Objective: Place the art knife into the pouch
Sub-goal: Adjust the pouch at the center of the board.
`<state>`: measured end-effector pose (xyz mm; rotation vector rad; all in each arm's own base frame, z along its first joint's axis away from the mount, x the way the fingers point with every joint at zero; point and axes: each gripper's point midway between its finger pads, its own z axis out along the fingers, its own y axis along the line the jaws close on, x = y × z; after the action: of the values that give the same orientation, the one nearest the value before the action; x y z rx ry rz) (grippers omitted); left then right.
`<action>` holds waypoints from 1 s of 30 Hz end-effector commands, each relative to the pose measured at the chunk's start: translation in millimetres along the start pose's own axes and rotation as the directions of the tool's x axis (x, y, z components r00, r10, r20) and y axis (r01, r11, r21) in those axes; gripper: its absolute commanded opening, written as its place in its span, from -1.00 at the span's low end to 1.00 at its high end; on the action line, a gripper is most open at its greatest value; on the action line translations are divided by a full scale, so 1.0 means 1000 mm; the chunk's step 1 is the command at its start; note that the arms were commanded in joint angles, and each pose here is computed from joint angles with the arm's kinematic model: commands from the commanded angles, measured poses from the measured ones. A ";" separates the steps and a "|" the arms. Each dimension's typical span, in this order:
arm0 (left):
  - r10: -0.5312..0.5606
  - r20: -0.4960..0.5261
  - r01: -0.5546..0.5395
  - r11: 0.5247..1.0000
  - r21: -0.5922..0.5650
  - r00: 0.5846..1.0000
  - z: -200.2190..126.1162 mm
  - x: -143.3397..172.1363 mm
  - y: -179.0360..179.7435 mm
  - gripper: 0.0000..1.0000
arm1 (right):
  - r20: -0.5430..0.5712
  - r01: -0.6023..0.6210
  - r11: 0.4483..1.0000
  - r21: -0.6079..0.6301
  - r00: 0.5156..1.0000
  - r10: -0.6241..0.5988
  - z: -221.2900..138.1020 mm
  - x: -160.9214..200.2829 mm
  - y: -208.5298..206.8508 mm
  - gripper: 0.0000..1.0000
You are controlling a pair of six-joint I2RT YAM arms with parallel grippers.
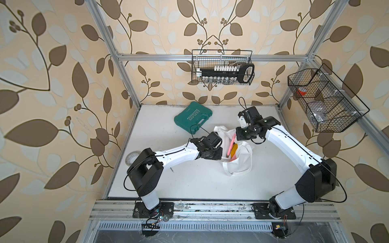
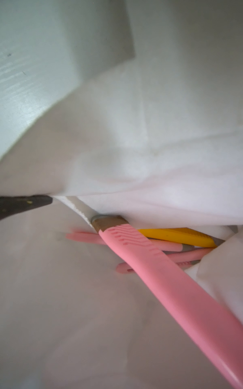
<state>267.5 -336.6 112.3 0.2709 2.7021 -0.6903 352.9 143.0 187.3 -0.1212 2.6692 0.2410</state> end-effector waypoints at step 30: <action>0.032 0.463 0.057 0.982 -0.179 0.886 -0.215 -0.097 0.065 -1.00 | 0.291 -0.031 0.997 -0.070 0.955 0.050 -0.120 -0.019 0.001 -1.00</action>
<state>299.6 -210.7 315.3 0.0779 2.2665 -0.5967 303.9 134.6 319.4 -0.0879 2.3403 0.4178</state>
